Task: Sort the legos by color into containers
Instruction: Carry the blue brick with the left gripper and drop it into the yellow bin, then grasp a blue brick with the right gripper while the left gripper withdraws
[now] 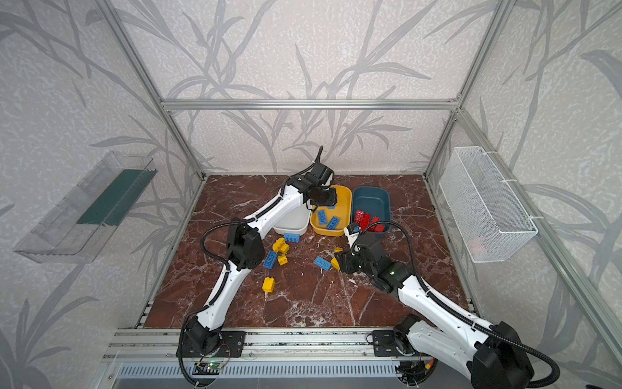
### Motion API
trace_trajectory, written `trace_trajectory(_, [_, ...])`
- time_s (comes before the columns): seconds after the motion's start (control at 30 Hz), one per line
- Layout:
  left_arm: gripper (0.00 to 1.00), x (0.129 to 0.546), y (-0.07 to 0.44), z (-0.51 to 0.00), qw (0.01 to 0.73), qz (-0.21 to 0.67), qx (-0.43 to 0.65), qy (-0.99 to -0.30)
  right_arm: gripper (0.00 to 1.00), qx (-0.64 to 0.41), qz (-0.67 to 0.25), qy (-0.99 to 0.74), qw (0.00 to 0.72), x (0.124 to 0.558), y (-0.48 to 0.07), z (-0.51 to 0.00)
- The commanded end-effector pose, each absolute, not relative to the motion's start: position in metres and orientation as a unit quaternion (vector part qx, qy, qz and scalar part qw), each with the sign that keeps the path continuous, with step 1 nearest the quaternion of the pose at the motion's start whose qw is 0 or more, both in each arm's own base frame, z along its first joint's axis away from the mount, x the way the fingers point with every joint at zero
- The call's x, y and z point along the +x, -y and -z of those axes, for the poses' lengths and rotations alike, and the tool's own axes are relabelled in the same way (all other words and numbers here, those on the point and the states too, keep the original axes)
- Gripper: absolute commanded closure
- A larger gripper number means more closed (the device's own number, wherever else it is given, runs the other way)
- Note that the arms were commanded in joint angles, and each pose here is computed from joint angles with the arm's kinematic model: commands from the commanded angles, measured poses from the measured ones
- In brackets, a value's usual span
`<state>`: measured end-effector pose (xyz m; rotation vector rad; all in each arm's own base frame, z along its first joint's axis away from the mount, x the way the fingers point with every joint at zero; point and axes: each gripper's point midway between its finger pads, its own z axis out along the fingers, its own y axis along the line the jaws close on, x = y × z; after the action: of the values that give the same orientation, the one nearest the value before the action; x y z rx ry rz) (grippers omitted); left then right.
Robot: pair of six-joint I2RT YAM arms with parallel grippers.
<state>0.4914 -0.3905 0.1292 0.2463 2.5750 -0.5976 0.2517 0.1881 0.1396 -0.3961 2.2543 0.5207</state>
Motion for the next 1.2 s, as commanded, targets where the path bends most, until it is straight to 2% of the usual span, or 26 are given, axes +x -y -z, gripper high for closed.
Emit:
trace_trajectory(0.0, [0.78,0.49,0.395,-0.138,0.239,0.231,0.107,-0.937,0.33,-0.164,-0.189,-0.892,0.376,0.246,-0.183,-0.131])
trace_trajectory(0.13, [0.7,0.493,0.395,-0.136,0.242,0.23,0.104,-0.937,0.33,-0.168,-0.184,-0.893,0.375,0.246,-0.184,-0.129])
trace_trajectory(0.27, [0.49,0.495,0.391,-0.139,0.246,0.228,0.095,-0.937,0.32,-0.174,-0.187,-0.893,0.371,0.247,-0.188,-0.13])
trace_trajectory(0.4, [0.39,0.494,0.384,-0.15,0.248,0.222,0.093,-0.938,0.32,-0.18,-0.18,-0.893,0.372,0.248,-0.19,-0.128])
trace_trajectory(0.7, [0.32,0.478,0.357,-0.188,0.278,0.212,0.081,-0.933,0.3,-0.198,-0.177,-0.897,0.354,0.252,-0.201,-0.117])
trace_trajectory(0.97, [0.26,0.447,0.314,-0.223,0.323,0.197,0.042,-0.925,0.21,-0.253,-0.17,-0.892,0.335,0.257,-0.228,-0.11])
trace_trajectory(1.07, [0.16,0.43,0.289,-0.227,0.34,0.185,0.004,-0.922,0.18,-0.265,-0.166,-0.891,0.328,0.262,-0.236,-0.106])
trace_trajectory(1.17, [0.11,0.41,0.268,-0.223,0.343,0.175,-0.012,-0.923,0.16,-0.28,-0.159,-0.89,0.323,0.268,-0.242,-0.102])
